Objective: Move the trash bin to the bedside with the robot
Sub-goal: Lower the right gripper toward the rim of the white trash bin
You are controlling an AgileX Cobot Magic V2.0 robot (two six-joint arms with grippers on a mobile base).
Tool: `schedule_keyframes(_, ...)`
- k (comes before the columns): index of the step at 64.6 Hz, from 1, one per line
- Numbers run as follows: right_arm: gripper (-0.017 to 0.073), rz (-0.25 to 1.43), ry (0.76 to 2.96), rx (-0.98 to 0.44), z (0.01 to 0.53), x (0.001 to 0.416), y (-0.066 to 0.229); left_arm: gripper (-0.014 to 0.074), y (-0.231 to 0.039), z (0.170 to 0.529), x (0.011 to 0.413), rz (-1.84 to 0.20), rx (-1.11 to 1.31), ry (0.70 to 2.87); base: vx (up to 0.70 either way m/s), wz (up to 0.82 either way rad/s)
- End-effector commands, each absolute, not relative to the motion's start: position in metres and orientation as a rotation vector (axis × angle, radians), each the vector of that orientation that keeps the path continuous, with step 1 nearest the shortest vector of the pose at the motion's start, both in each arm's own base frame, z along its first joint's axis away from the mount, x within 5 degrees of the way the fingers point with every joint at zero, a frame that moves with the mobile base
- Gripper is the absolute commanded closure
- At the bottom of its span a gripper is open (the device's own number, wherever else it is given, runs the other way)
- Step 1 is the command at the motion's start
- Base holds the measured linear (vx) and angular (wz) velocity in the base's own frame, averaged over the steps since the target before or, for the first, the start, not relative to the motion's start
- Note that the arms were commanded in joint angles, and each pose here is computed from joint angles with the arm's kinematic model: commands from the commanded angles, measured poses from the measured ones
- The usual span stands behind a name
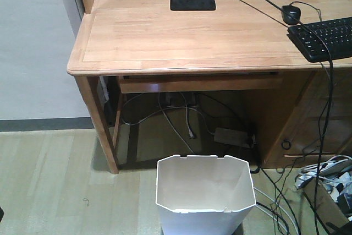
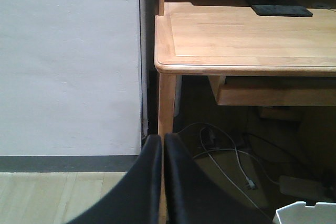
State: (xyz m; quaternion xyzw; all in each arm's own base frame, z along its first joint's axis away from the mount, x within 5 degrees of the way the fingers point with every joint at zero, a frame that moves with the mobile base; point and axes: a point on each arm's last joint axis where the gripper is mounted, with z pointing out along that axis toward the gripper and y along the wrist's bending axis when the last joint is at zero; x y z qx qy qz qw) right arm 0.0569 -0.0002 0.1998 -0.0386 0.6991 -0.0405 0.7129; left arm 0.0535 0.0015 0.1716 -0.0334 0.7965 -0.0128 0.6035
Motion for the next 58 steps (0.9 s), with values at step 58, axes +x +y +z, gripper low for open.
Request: schedule_keyframes(58,0.0561,-0.007,1.662,-0.012,0.295,0.096,0.000,0.0600,0.001,0.176,0.056,-0.038,-0.078,1.792,0.00,0.00)
